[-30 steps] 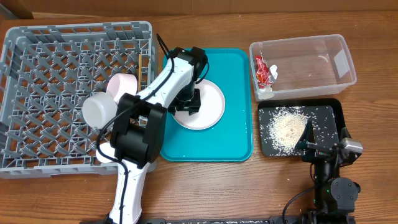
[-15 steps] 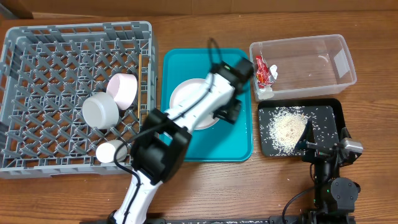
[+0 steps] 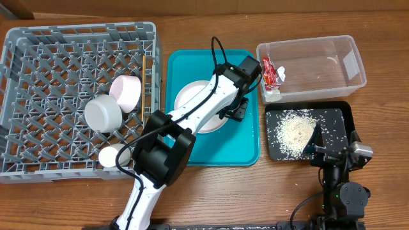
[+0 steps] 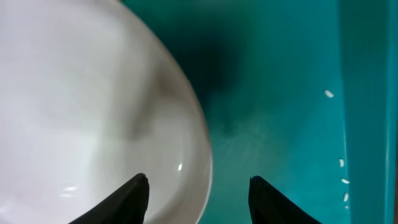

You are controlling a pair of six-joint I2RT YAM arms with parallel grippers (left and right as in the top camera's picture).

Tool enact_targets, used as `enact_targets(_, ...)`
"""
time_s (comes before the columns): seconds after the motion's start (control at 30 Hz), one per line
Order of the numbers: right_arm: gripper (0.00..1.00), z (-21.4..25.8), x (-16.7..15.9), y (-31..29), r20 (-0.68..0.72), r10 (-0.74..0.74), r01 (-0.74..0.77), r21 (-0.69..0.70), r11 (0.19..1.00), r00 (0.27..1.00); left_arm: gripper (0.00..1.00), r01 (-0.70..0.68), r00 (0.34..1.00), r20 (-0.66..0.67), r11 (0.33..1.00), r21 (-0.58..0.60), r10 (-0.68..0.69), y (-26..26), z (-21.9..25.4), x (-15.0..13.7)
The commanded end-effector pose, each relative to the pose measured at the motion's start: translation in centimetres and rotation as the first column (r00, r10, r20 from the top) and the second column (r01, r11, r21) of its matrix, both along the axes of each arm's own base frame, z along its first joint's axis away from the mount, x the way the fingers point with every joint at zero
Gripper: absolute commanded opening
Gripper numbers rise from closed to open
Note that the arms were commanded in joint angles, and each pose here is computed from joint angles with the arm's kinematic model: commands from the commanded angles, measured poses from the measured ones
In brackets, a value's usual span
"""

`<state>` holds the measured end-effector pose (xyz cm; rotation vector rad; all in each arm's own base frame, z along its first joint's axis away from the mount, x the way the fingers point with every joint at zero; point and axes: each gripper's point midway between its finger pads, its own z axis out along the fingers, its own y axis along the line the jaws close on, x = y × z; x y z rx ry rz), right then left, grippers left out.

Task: Sort waste into correct bins and load items into the dishwasher
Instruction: 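Pinch the white plate's rim with the left gripper and tilt it up, then lift the white plate and carry it over the rack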

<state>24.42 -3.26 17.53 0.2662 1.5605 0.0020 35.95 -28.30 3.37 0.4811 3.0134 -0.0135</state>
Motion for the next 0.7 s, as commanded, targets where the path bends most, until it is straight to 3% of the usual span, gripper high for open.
enact_targets(0.0, 1.0, -0.1, 0.0, -0.2, 0.007, -0.009, 0.009, 0.001, 1.0, 1.0, 0.5, 0.043, 0.999, -0.026, 0.999, 0.01, -0.043, -0.3, -1.4, -1.1)
enact_targets(0.3, 1.0, -0.1, 0.0, -0.2, 0.008, -0.009, 0.009, 0.001, 1.0, 1.0, 0.3, 0.032, 0.998, -0.05, 0.999, 0.035, -0.03, 0.9, -2.4, -1.5)
enact_targets(0.5, 1.0, -0.1, 0.0, -0.2, 0.008, -0.009, 0.009, 0.001, 1.0, 1.0, 0.04, 0.091, 0.992, -0.082, 0.996, -0.002, -0.091, 0.6, -2.4, -1.9)
enact_targets(0.67, 1.0, -0.1, 0.0, -0.2, 0.008, -0.009, 0.009, 0.001, 1.0, 1.0, 0.04, 0.083, 0.988, -0.129, 0.995, -0.055, -0.089, 0.8, -1.9, -2.1)
